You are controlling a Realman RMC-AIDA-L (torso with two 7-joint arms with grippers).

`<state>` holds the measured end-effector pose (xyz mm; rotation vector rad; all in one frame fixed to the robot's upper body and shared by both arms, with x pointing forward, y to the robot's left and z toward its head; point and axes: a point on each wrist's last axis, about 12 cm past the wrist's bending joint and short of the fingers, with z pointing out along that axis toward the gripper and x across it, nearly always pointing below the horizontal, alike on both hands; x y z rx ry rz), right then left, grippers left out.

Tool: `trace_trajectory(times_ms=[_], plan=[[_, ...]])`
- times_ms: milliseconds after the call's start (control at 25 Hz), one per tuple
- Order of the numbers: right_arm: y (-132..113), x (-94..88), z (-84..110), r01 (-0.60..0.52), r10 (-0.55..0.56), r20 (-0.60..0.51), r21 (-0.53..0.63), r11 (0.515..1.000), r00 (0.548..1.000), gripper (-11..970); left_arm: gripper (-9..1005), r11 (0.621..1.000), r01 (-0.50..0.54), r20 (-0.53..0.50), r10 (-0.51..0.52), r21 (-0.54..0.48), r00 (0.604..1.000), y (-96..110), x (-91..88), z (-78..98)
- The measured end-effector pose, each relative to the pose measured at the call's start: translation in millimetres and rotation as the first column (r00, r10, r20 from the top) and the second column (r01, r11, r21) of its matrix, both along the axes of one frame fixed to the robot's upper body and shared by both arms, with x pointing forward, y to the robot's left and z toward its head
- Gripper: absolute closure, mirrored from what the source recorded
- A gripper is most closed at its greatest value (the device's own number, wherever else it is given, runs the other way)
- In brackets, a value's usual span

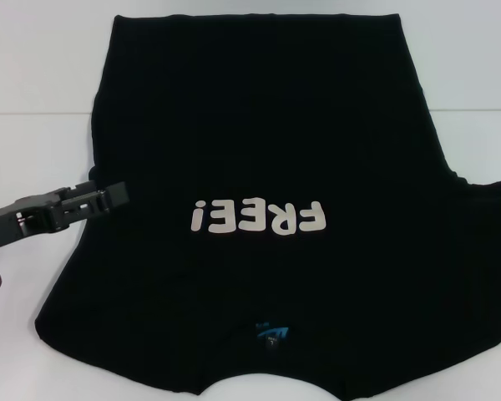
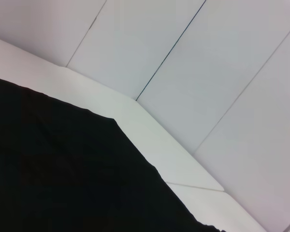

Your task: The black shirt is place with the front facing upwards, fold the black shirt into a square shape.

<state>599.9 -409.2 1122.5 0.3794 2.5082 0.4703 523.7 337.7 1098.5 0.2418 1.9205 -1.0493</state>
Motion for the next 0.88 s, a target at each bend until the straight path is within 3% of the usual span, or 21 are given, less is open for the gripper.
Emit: trace_trajectory(times_ms=[280,520,720,880], plan=[[29.0,7.5,22.5,-0.124,0.122,0.022,0.123,0.985,0.992,874,47,1.000,-0.007,0.009,0.007,-0.013,1.000,0.6,0.6,1.9],[82.3,22.8,46.9,-0.309,0.299,0.082,0.196,0.930,0.951,859,47,0.999,-0.032,0.021,0.033,-0.029,0.999,4.9,0.4,3.9],[132.8,41.9,33.6,-0.390,0.387,0.049,0.160,0.907,0.921,846,47,0.998,-0.053,0.024,0.054,-0.041,0.998,8.7,-0.5,4.0],[153.7,49.3,18.9,-0.420,0.422,0.018,0.128,0.898,0.907,836,47,0.996,-0.073,0.024,0.075,-0.048,0.997,12.9,-2.4,3.7]])
